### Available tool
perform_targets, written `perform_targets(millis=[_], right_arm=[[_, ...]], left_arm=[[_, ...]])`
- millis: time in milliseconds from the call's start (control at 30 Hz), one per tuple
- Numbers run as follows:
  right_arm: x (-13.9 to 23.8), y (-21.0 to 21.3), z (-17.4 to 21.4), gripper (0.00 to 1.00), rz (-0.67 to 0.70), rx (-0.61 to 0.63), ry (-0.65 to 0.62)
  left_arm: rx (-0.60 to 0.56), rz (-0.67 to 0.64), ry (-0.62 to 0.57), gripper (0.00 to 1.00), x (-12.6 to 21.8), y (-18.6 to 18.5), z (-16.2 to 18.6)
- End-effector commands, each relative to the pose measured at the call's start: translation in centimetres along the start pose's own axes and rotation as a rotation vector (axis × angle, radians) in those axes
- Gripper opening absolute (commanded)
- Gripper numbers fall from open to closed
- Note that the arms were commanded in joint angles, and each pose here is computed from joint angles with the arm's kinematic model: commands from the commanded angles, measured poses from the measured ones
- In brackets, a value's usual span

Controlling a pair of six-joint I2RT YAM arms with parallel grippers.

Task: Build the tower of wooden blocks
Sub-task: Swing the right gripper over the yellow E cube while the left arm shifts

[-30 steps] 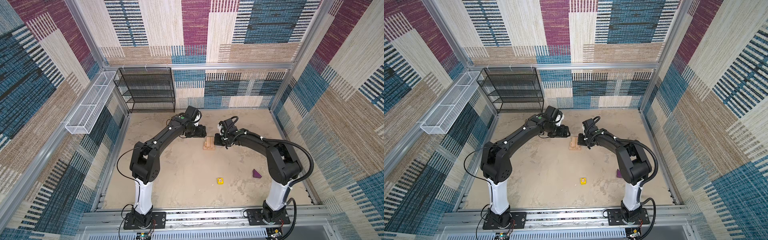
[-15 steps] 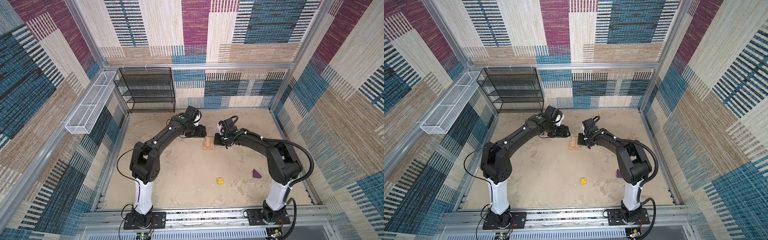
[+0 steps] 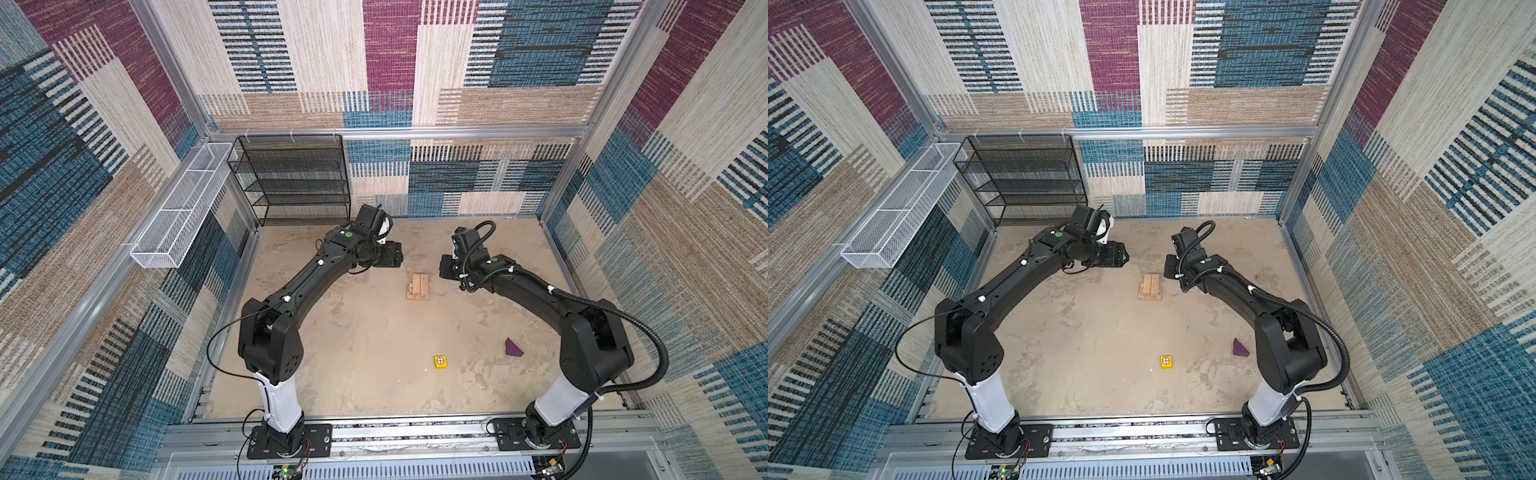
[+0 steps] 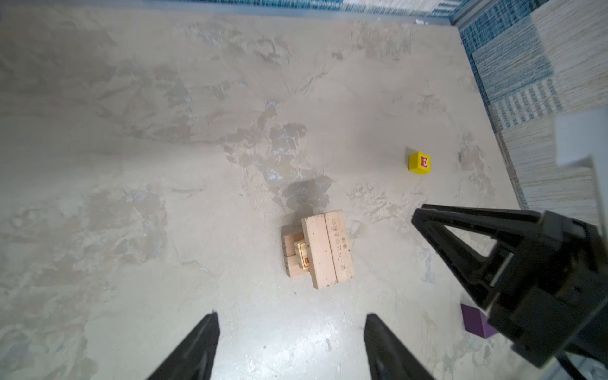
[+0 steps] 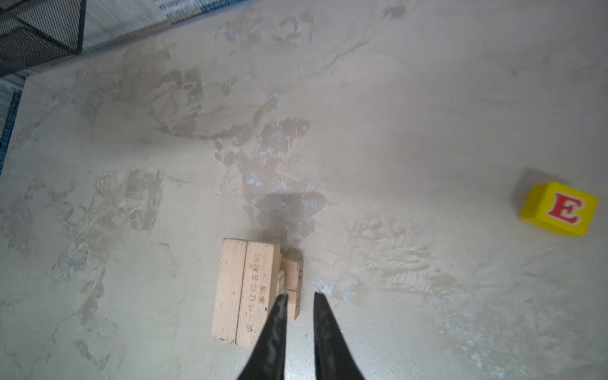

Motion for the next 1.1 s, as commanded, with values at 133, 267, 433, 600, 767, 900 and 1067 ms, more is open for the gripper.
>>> perform_targets(millis=[133, 267, 433, 600, 767, 900, 1067], right_arm=[[5.3, -1.0, -3.5, 0.49, -0.011, -0.010, -0.177], [7.6, -4.4, -4.1, 0.68, 0.018, -0.050, -0.189], [9.0, -8.3, -2.7, 0.74, 0.117, -0.118, -0.172], [9.3, -10.4, 0.1, 0.76, 0.182, -0.174, -0.102], [8.4, -11.7, 2.2, 0.75, 0.211, -0.177, -0.048], [6.3, -11.7, 2.5, 0.73, 0.203, -0.156, 0.007], [3.5, -11.7, 0.1, 0.71, 0.312, -0.139, -0.032]], left_arm=[[-0.107, 0.005, -0.098, 0.74, 1.3, -0.8, -0.7], [-0.180, 0.098, -0.113, 0.75, 2.2, -2.4, -1.1], [-0.294, 0.145, -0.156, 0.75, 4.3, -4.5, -1.1], [-0.428, 0.177, -0.154, 0.75, 5.8, -7.4, -0.4], [-0.543, 0.166, -0.149, 0.75, 7.1, -9.8, 1.2], [-0.548, 0.176, -0.128, 0.75, 7.4, -10.4, 2.4], [-0.529, 0.153, -0.102, 0.75, 6.3, -10.3, 3.5]])
Point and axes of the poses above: each gripper's point midway between its finger pads, its own x axis back along the fingers, its own y axis along the line the jaws close on, z = x × y, the point moved 9 cm from there along x, back along the fingers, and after that the axes turned 12 degrees about -x, right-handed, at the moved point
